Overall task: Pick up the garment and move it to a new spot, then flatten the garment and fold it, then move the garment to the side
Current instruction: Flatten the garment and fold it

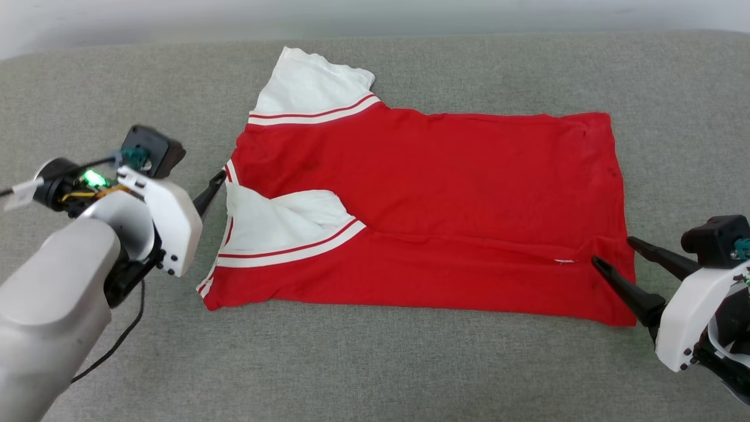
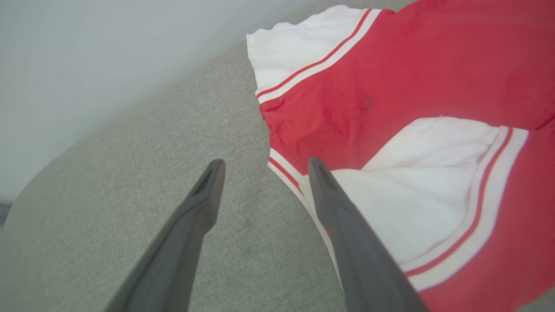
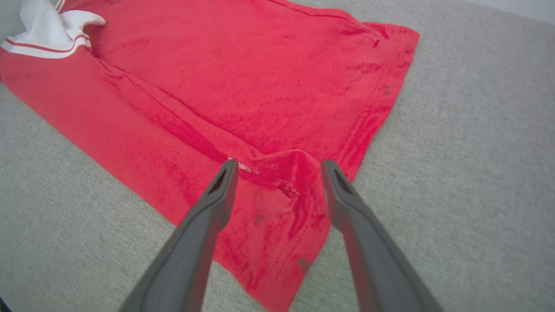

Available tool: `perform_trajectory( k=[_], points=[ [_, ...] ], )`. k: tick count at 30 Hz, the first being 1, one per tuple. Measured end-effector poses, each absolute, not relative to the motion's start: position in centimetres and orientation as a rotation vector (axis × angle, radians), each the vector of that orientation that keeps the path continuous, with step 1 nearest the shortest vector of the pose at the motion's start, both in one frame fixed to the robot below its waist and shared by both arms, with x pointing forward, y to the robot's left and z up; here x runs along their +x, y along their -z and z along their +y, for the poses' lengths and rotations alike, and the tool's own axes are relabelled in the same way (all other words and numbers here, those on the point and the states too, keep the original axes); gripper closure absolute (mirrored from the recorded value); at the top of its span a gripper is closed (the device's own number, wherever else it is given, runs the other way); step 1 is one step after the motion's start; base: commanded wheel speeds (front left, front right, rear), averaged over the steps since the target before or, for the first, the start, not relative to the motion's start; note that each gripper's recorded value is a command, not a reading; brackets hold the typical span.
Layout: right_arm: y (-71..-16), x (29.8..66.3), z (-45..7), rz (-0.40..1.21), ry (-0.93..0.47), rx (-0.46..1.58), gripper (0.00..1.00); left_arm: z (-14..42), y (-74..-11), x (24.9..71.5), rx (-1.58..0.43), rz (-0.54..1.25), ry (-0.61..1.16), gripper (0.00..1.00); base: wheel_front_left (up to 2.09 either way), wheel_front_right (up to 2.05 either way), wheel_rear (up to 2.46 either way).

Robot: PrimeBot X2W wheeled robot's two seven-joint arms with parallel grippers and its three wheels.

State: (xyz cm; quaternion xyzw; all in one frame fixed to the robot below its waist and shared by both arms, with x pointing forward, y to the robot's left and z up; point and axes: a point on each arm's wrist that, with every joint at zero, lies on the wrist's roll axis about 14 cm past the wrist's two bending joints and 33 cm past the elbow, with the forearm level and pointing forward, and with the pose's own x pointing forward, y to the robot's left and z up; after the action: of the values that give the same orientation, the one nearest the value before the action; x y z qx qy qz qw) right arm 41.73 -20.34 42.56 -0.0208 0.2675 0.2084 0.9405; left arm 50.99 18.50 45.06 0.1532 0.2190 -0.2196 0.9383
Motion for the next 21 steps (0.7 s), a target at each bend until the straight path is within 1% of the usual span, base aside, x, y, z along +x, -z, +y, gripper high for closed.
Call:
perform_trajectory(
  k=[3,6,10,13,21],
  points=[
    [-42.8,41.6,-20.2,0.542,-0.428,-0.046,0.0,18.1,-46.4,50.8,0.307,0.502,0.464,0.0,0.0,0.0,0.0],
    [-43.1,41.5,-20.1,0.536,-0.429,-0.045,0.0,18.7,-45.9,49.5,0.329,0.641,0.474,0.0,0.0,0.0,0.0],
    [-43.2,41.4,-20.0,0.542,-0.432,-0.044,0.0,17.9,-45.6,47.7,0.303,0.79,0.522,0.0,0.0,0.0,0.0],
    [-43.1,41.3,-19.8,0.552,-0.437,-0.046,0.0,18.0,-44.4,46.2,0.337,0.911,0.547,0.0,0.0,0.0,0.0],
    [-42.7,40.9,-19.6,0.581,-0.44,-0.045,0.0,18.3,-39.8,41.9,0.333,1.225,0.574,0.0,0.0,0.0,0.0]
  ],
)
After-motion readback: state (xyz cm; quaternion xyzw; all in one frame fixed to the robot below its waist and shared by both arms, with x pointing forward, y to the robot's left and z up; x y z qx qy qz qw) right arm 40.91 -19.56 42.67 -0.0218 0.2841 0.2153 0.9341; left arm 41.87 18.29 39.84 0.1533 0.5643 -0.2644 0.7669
